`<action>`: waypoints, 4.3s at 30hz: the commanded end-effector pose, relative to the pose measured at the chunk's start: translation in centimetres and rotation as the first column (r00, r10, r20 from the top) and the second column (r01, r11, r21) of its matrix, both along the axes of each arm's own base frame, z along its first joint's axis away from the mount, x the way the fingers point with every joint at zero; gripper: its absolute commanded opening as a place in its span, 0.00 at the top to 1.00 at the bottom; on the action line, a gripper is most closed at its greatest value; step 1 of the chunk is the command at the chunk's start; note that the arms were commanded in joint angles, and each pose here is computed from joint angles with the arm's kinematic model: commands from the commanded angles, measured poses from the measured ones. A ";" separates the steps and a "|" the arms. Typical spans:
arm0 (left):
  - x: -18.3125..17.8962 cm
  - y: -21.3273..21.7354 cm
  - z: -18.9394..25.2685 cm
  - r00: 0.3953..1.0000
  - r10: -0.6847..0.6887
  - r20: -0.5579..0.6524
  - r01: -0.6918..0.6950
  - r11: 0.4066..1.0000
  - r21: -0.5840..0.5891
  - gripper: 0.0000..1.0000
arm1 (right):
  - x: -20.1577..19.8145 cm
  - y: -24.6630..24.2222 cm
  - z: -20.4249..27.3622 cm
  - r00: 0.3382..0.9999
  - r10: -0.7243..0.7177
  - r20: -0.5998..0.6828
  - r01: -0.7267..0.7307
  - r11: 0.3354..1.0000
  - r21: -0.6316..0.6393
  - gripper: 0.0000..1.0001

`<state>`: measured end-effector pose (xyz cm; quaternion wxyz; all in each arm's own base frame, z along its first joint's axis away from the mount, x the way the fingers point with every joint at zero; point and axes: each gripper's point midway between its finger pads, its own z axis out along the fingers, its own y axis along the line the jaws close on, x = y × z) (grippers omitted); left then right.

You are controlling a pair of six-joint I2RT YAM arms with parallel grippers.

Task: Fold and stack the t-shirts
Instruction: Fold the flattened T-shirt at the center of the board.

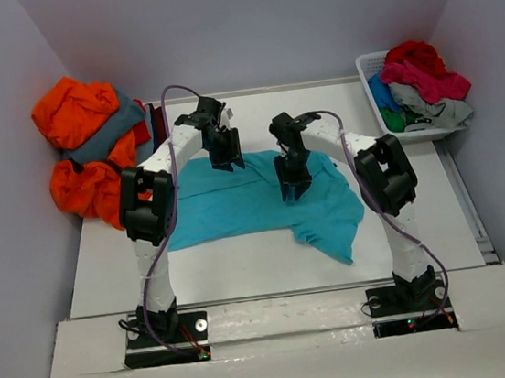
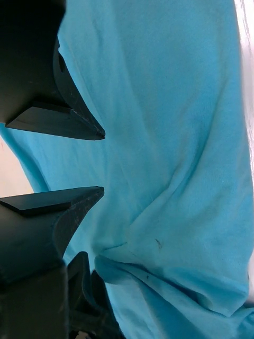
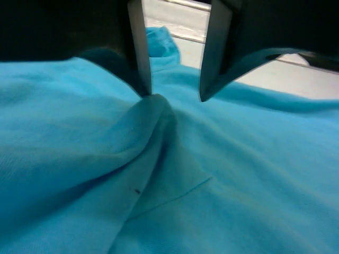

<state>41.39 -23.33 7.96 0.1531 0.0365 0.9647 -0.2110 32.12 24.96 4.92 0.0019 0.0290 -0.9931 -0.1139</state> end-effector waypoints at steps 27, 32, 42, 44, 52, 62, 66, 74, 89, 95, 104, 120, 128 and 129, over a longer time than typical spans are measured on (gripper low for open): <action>0.7 1.3 -3.3 0.993 0.066 -0.103 -0.055 0.993 0.108 0.49 | 15.8 -3.3 4.4 0.934 -0.199 0.296 0.205 0.979 0.011 0.40; 1.3 1.3 -2.9 0.993 0.075 -0.092 -0.064 0.991 0.115 0.49 | 17.6 -4.4 3.0 0.926 -0.221 0.307 0.225 0.974 0.022 0.41; 0.9 1.4 -4.1 0.989 0.075 -0.128 -0.058 0.990 0.130 0.48 | 19.6 -5.6 5.7 0.886 -0.243 0.395 0.240 0.969 0.058 0.41; 0.8 1.4 -4.3 0.988 0.074 -0.135 -0.056 0.990 0.130 0.48 | 20.0 -6.0 6.5 0.875 -0.254 0.412 0.247 0.966 0.071 0.41; 1.0 1.3 -4.2 0.988 0.071 -0.138 -0.053 0.990 0.127 0.48 | 20.5 -7.0 5.2 0.877 -0.270 0.396 0.266 0.962 0.067 0.41; 0.8 1.4 -4.3 0.987 0.072 -0.141 -0.053 0.990 0.134 0.48 | 20.6 -5.4 4.5 0.893 -0.271 0.358 0.238 0.962 0.135 0.42; 0.9 1.3 -4.4 0.987 0.075 -0.144 -0.056 0.990 0.130 0.48 | 20.1 -5.1 3.3 0.911 -0.263 0.317 0.230 0.963 0.138 0.42; 0.7 1.3 -4.7 0.986 0.075 -0.149 -0.056 0.990 0.129 0.48 | 19.0 -4.0 3.8 0.920 -0.254 0.298 0.208 0.962 0.177 0.43; 1.1 2.0 -3.9 0.988 0.102 -0.120 -0.085 0.987 0.133 0.48 | 14.9 -7.9 4.3 0.912 -0.286 0.294 0.301 0.953 -0.007 0.44; 0.7 2.1 -4.3 0.987 0.102 -0.128 -0.085 0.988 0.132 0.48 | 12.8 -11.1 4.4 0.884 -0.358 0.301 0.382 0.924 -0.023 0.44; 0.7 2.4 -4.5 0.986 0.102 -0.133 -0.085 0.988 0.128 0.48 | 13.8 -9.3 3.4 0.911 -0.328 0.252 0.330 0.943 0.032 0.44; 1.3 2.7 -4.1 0.986 0.108 -0.127 -0.093 0.988 0.123 0.48 | 10.9 -9.1 3.5 0.936 -0.291 0.196 0.286 0.957 0.053 0.44; 1.3 2.7 -4.1 0.986 0.106 -0.128 -0.090 0.988 0.126 0.48 | 10.4 -8.7 4.0 0.944 -0.275 0.183 0.265 0.961 0.077 0.45; 1.3 2.7 -4.1 0.986 0.107 -0.130 -0.090 0.988 0.126 0.48 | 10.3 -8.7 4.0 0.944 -0.274 0.181 0.264 0.961 0.080 0.45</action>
